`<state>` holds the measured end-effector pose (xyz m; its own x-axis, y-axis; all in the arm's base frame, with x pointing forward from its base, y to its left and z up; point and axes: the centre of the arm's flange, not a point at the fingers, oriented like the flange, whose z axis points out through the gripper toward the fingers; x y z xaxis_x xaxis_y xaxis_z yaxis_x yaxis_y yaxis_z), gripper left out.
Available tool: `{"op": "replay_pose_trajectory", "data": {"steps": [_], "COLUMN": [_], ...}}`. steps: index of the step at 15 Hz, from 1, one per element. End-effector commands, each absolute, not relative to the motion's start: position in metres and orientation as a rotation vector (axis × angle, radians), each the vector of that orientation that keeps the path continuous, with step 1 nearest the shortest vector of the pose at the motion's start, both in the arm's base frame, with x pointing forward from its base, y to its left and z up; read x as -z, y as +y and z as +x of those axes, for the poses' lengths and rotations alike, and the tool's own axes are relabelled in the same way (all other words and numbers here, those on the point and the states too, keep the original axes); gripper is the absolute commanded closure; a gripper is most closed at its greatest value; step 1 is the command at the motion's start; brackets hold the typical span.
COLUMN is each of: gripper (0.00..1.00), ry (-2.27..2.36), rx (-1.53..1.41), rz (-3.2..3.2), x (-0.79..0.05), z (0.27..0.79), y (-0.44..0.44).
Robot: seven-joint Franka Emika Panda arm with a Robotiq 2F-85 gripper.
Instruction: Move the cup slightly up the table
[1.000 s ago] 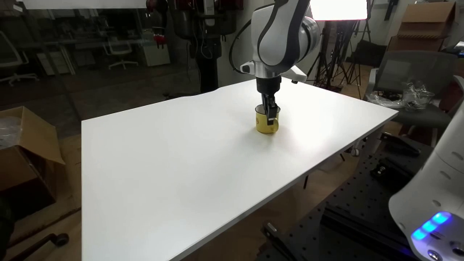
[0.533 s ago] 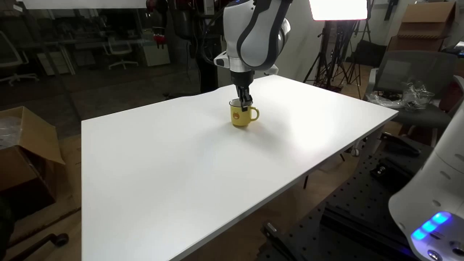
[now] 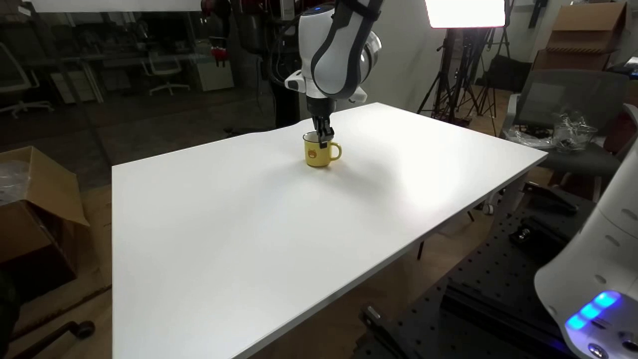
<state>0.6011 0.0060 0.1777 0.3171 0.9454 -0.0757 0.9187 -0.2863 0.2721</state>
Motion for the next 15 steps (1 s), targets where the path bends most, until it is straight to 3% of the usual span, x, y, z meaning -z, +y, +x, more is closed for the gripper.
{"op": "replay_pose_trajectory", "data": {"steps": [1,2,3,5,13,15], "gripper": [0.98,0.91,0.66,0.63,0.07,0.00], "ry": [1.714,1.722,1.726,1.732,1.696,1.684], "rx": [-0.155,-0.151,-0.148,-0.143,-0.138,-0.139], "rz": [2.307,2.307,2.309,2.308,2.300,2.319], "x": [-0.183,-0.183,-0.184,-0.186,-0.220,-0.243], "z": [0.631,0.632,0.633,0.633,0.633,0.625], "y": [-0.009,-0.011,-0.012,-0.012,-0.001,0.012]}}
